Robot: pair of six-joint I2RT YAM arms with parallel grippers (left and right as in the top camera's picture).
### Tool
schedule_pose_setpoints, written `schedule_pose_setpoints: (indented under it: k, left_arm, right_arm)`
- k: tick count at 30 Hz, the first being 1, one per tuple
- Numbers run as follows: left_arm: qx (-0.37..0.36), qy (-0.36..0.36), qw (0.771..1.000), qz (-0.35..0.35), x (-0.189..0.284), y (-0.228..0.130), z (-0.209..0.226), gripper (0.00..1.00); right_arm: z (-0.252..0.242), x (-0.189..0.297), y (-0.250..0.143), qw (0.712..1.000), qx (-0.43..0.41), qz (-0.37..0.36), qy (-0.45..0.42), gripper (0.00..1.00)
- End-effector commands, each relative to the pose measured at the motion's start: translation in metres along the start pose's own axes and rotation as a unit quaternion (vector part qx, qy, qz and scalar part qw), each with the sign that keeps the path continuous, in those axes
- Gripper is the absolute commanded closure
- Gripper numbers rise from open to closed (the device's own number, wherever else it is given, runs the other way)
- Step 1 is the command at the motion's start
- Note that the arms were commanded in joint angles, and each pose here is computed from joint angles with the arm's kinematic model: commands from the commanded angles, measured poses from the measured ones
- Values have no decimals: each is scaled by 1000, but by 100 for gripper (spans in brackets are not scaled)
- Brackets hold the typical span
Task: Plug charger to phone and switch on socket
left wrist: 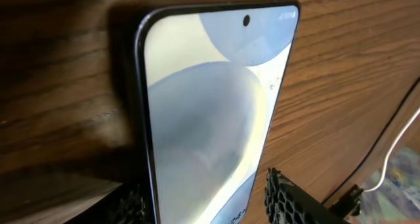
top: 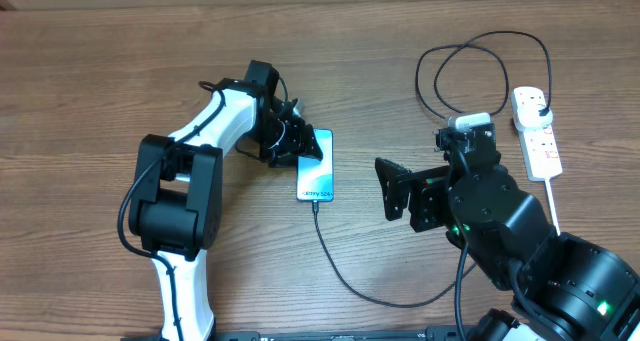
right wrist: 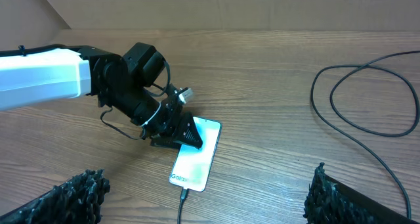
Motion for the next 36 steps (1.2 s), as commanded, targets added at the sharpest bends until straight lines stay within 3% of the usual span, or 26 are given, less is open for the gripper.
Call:
schedule_pose_setpoints:
  k: [1,11,13,14,17,18,19,22,24,25,30,36]
  left_arm:
    - [43,150,988,2,-32,0,50,39]
    - [41,155,987,-2,-32,1,50,39]
    - [41,155,987,-3,-32,1,50,28]
    - [41,154,987,-4,-32,2,50,1]
    - [43,153,987,-5,-28,3,50,0]
    - [45,154,987,-4,-25,4,48,0]
    - [45,154,987,-2,-19,5,45,0]
    - [31,160,987,-11,6,3,30,0]
    - [18,170,984,-41,33,-2,16,0]
    - [10,170,984,-60,47,-6,8,0]
    - [-46,144,974,-167,125,-47,-40,0]
    - [-86,160,932,-313,198,-132,-71,1]
  right_arm:
    - [-1,3,3,1000,-7,-9,2,0]
    - [-1,3,3,1000,-7,-8,3,0]
    - [1,3,2,1000,-6,-4,12,0]
    - [1,3,2,1000,-6,-3,13,0]
    - [2,-2,1,1000,4,5,6,0]
    - [2,-7,1,1000,7,8,-10,3]
    - [1,-13,0,999,11,14,-32,27]
    - [-2,-32,-7,994,-26,42,-97,74]
    - [-8,-47,-13,986,-64,74,-133,92]
    - [-12,-53,-16,981,-82,88,-152,96]
    - [-55,-67,-21,948,-170,129,-236,96]
    - [-136,-68,-15,909,-277,139,-278,96]
Point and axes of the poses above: each gripper's point midway between its finger pads, its own x axis back along the fingers, its own z axis along the line the jaws close on, y = z × x, the point moved 10 cm from there along x, back along the fingers, and after that the axes turned 7 degrees about x, right-handed, at the moved point
